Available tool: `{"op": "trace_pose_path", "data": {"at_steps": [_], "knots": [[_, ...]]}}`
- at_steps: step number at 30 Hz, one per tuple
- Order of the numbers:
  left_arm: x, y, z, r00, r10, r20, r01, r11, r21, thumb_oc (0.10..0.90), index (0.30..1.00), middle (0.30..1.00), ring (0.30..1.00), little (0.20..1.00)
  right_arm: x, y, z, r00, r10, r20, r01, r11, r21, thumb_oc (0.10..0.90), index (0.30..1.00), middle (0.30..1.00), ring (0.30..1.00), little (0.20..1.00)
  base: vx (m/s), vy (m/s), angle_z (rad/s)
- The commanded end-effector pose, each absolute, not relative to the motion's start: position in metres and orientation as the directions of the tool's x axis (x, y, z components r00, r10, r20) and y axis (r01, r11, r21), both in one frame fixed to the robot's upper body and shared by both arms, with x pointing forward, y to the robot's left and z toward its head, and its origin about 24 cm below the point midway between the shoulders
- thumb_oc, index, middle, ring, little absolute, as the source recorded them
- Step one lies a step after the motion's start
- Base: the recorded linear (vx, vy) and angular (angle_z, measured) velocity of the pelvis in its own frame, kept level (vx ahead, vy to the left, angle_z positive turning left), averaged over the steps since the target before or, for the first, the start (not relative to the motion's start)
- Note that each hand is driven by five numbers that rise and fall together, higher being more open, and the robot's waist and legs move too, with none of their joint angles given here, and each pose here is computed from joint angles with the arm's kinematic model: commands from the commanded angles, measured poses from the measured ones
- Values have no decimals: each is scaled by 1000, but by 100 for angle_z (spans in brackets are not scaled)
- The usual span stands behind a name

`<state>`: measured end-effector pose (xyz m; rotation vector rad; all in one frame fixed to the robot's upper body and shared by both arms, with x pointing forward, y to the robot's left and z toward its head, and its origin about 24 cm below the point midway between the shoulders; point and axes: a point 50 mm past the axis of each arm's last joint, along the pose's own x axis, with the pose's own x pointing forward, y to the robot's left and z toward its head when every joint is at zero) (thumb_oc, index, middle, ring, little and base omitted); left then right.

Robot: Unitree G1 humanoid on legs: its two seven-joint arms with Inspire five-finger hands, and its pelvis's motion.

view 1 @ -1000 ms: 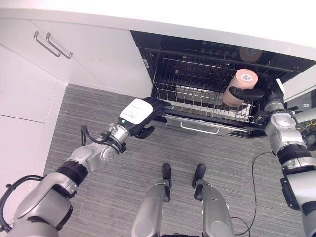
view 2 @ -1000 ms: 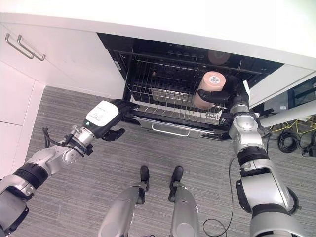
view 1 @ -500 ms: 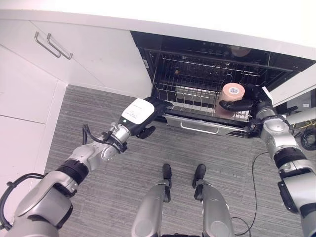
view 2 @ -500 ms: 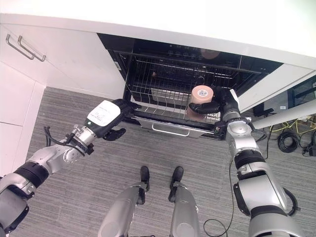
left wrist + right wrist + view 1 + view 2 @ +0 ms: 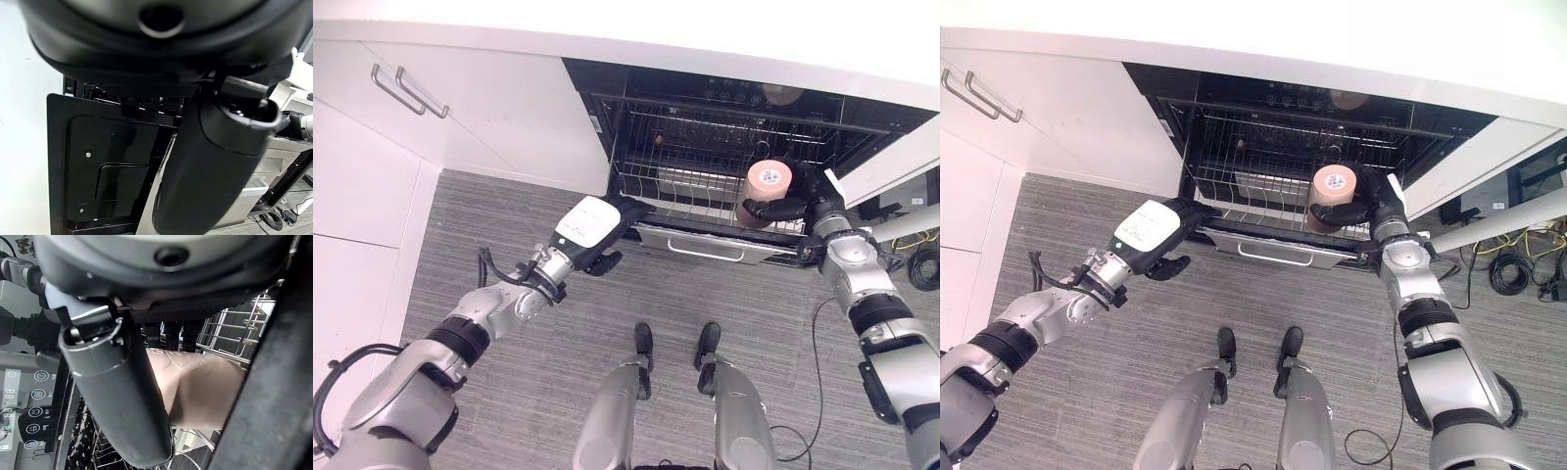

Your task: Place the dishes in the dishwasher.

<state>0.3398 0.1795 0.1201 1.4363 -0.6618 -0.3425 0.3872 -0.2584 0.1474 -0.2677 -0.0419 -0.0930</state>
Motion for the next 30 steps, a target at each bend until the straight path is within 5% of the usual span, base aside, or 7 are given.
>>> {"op": "trace_pose_path", "data": {"at_steps": [1, 13, 30], "knots": [[344, 165, 165, 685, -590, 428, -328, 275, 904, 800, 900, 900, 900, 900, 382, -271, 136, 993, -120, -10, 111, 948, -298, 800, 900, 900, 900, 900, 0, 0, 0], [338, 164, 153, 697, -578, 423, -304, 296, 905, 800, 900, 900, 900, 900, 375, -262, 191, 902, -177, 394, 256, 953, -159, 800, 900, 900, 900, 900, 11, 24, 0], [322, 164, 123, 731, -542, 415, -271, 327, 905, 800, 900, 900, 900, 900, 337, -220, 212, 744, -51, 667, 155, 983, -98, 800, 900, 900, 900, 900, 12, 24, -3]]}}
